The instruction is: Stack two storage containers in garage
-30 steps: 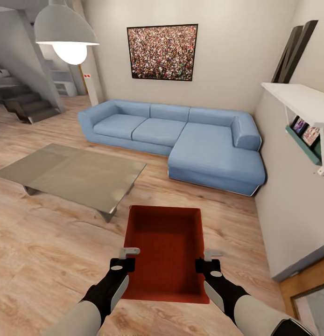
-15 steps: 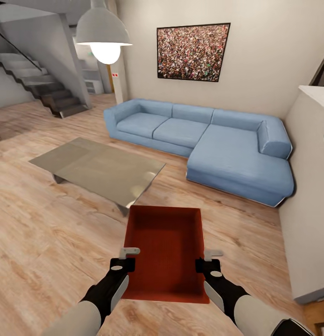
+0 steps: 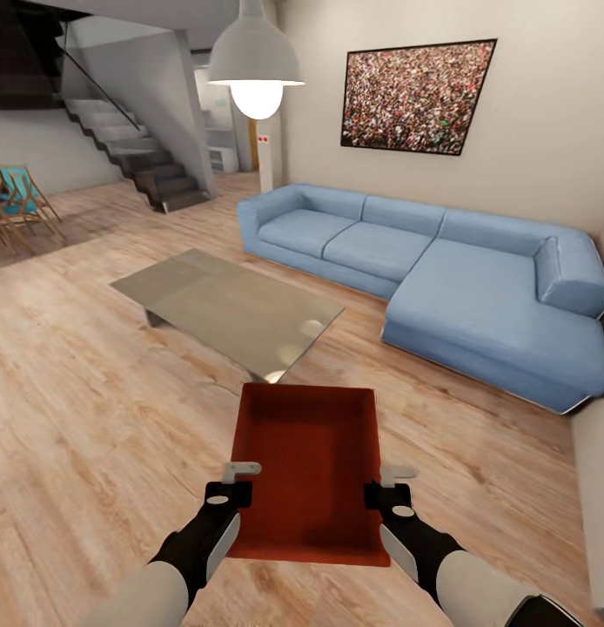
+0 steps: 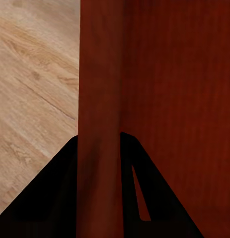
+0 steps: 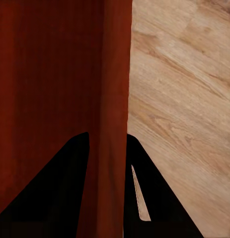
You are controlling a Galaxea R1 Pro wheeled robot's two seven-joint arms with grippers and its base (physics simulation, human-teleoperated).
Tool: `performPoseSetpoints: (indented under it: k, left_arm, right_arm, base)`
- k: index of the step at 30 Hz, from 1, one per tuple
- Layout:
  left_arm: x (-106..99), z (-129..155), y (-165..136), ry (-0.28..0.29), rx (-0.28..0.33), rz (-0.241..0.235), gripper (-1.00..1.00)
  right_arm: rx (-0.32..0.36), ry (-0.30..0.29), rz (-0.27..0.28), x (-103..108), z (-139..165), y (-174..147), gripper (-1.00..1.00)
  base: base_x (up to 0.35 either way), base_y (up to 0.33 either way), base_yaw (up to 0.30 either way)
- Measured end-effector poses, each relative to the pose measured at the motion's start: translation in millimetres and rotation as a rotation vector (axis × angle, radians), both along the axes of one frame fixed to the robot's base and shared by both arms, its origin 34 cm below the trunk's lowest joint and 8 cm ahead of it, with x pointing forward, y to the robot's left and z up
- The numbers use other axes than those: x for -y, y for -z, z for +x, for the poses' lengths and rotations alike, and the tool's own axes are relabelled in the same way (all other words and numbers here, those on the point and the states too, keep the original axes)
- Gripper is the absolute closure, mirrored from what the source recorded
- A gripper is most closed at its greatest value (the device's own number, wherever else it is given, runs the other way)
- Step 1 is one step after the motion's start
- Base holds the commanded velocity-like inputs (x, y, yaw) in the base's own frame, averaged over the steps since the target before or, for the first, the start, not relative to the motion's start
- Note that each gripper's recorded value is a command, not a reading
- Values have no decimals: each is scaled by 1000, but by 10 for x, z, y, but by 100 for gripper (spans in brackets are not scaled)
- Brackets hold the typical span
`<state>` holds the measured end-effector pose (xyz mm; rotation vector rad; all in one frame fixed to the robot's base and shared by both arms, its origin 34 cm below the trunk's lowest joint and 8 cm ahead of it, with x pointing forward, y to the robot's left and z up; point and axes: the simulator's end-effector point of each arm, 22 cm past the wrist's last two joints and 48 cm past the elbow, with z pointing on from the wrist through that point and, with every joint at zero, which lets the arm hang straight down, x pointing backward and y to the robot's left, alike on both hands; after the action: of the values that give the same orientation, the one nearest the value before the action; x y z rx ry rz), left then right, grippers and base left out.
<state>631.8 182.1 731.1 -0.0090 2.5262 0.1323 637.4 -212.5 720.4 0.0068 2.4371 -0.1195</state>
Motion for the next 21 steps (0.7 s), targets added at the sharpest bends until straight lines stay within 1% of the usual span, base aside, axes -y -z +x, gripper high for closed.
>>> performPoseSetpoints:
  k: [21]
  left_arm:
    - [0,-1,0,0,-1,0,100]
  right_arm:
    - [-1,0,0,0,-1,1,100]
  base:
    - [0,0,300]
